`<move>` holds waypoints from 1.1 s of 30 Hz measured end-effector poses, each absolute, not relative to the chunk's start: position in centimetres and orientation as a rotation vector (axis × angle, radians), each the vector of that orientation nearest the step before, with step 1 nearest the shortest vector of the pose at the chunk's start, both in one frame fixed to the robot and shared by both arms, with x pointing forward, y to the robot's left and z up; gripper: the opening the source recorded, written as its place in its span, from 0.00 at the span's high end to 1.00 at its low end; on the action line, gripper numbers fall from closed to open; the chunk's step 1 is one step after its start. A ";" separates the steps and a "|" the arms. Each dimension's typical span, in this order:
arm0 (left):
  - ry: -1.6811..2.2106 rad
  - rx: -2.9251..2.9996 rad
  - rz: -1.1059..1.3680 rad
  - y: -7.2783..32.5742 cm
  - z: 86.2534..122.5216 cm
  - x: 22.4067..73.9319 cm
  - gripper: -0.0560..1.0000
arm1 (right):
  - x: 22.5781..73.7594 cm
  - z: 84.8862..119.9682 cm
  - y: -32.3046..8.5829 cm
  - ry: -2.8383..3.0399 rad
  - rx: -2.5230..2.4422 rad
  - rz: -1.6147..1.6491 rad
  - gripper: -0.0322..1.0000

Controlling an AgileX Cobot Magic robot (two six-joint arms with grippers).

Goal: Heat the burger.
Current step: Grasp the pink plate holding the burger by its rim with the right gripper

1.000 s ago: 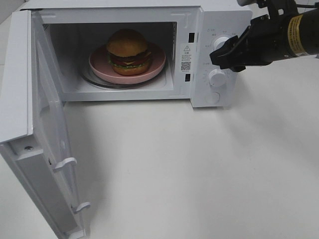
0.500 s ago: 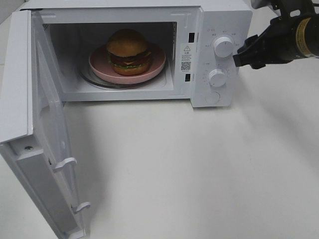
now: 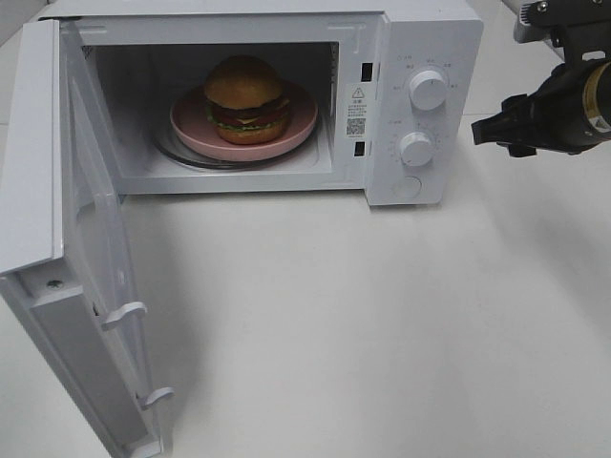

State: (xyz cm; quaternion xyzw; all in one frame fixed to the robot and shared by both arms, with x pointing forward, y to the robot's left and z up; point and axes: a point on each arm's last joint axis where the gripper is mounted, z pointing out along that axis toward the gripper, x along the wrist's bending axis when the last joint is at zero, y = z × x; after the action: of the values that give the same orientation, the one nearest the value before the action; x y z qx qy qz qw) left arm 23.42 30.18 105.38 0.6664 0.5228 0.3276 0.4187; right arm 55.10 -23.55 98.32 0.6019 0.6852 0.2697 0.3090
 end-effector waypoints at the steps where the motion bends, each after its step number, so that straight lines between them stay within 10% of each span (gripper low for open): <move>1: 1.311 1.671 0.822 30.2 105.4 23.4 0.95 | 54.9 98.1 -23.4 1.828 1.628 0.708 0.46; 15: 1.311 1.671 0.822 30.2 105.4 23.4 0.95 | 53.4 97.1 -21.8 2.085 1.689 0.698 0.46; 33: 1.311 1.671 0.822 30.2 105.4 23.4 0.95 | 49.9 101.1 -9.8 2.545 1.027 0.826 0.46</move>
State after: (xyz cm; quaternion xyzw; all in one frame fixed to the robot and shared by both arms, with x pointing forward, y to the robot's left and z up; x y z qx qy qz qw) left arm 23.42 30.18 105.38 0.6664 0.5228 0.3276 0.4187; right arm 49.89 -9.78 101.11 0.3551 0.8794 0.2856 0.1374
